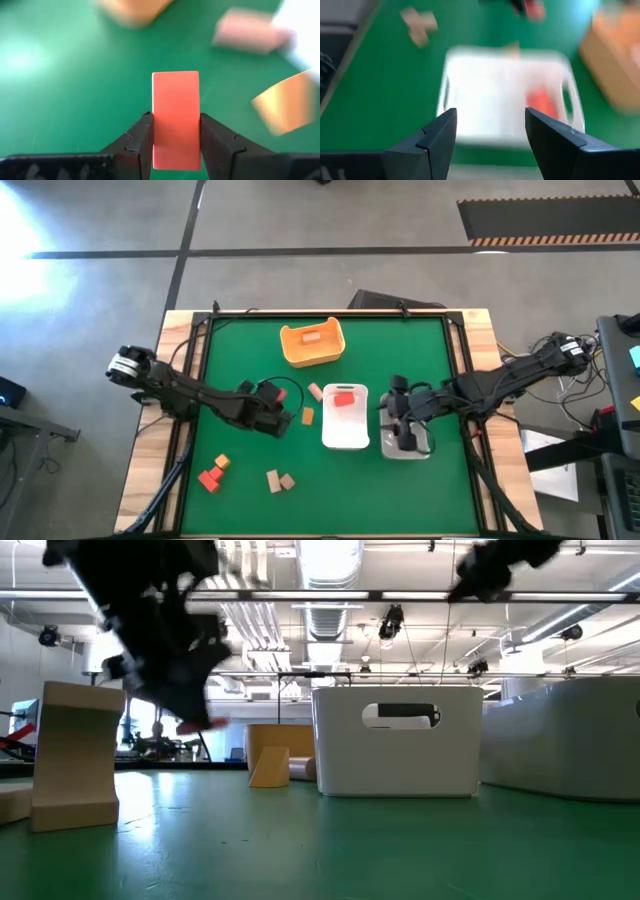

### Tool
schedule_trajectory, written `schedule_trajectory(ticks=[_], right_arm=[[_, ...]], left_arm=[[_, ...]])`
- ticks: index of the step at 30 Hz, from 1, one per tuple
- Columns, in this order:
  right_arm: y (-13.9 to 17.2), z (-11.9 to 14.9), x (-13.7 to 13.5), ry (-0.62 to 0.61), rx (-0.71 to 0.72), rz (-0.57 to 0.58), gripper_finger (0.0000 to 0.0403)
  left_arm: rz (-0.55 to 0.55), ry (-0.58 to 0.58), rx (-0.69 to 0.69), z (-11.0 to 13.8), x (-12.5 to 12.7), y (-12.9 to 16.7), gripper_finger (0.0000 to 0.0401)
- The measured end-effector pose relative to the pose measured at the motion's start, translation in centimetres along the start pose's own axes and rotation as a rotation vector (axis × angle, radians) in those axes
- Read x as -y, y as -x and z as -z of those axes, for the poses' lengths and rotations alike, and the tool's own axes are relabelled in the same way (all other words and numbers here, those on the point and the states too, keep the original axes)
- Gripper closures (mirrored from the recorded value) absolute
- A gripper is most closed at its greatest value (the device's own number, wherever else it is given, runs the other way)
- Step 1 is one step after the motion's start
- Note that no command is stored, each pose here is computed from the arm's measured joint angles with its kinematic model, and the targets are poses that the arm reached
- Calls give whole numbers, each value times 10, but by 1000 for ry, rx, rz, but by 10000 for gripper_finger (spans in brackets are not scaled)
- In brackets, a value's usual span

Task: Sort & place blocks by color
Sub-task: Put the red block into the white bin

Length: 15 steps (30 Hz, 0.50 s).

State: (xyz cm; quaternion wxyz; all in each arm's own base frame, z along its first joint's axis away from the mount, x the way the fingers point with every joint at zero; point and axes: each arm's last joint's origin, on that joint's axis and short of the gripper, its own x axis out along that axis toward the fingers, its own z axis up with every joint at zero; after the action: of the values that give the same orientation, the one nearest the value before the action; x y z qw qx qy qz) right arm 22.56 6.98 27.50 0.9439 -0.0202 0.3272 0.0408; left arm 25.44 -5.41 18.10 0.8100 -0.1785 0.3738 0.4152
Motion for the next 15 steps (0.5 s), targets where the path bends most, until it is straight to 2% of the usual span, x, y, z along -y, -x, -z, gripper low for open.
schedule_trajectory(ticks=[3,8,12,15], right_arm=[[-6,-8,-2,97,179,-17,184],[-27,-16,-7,205,457,3,184],[-46,-18,-11,241,633,29,184],[-56,-20,-14,236,747,43,184]], left_arm=[[107,-95,180,-14,17,20,293],[357,-278,530,-29,48,58,293],[454,-338,754,-35,59,82,293],[490,-358,821,-35,62,90,293]])
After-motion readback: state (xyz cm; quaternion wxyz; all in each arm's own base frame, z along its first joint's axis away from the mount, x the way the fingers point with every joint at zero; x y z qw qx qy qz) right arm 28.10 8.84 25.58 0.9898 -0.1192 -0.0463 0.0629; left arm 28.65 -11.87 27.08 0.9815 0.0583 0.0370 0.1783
